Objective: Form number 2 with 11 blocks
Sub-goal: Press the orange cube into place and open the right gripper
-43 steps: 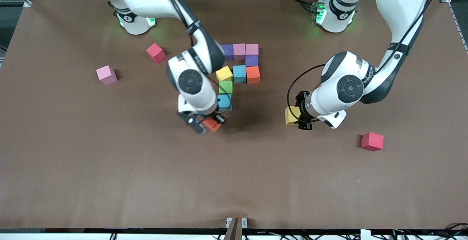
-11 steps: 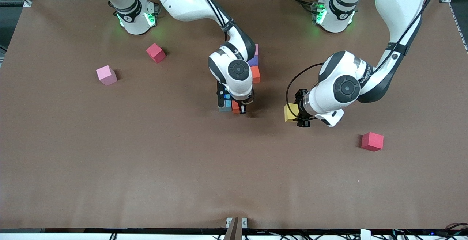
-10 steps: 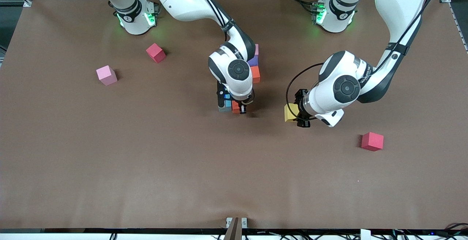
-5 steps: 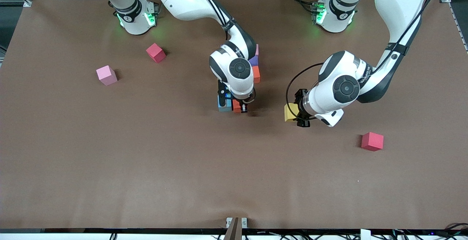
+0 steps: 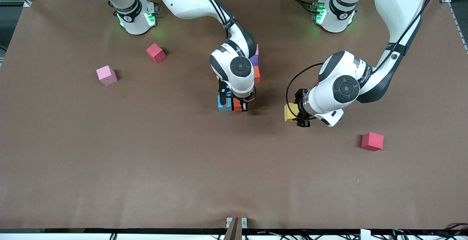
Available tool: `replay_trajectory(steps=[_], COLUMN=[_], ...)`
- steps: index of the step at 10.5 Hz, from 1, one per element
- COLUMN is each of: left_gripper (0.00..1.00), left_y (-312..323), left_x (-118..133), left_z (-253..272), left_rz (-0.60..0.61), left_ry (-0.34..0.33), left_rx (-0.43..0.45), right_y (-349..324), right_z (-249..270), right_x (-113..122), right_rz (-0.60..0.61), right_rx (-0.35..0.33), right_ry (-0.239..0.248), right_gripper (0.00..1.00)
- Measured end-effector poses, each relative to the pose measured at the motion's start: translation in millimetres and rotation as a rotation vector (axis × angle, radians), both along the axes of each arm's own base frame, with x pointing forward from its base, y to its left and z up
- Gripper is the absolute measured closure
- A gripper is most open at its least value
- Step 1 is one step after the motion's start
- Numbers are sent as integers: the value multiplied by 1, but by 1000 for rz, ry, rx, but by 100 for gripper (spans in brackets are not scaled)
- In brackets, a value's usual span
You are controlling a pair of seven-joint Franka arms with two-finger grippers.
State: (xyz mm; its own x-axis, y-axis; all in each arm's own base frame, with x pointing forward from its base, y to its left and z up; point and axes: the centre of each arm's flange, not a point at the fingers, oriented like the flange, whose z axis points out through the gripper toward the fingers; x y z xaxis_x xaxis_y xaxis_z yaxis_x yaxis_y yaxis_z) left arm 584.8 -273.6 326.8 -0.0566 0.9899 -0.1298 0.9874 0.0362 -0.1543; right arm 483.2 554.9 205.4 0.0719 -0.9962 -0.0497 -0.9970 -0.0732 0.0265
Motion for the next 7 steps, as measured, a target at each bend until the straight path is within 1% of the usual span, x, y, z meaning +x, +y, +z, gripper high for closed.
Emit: replay_trajectory(steps=[7], left_gripper=[41], left_y=[0], left_x=[0], left_z=[0], left_rz=[0], left_ry=[0], left_rx=[0], right_y=[-5], right_z=[0], right_x=[-5], right_rz=[-2], right_rx=[-7], right_ry=[10], right_gripper=[44])
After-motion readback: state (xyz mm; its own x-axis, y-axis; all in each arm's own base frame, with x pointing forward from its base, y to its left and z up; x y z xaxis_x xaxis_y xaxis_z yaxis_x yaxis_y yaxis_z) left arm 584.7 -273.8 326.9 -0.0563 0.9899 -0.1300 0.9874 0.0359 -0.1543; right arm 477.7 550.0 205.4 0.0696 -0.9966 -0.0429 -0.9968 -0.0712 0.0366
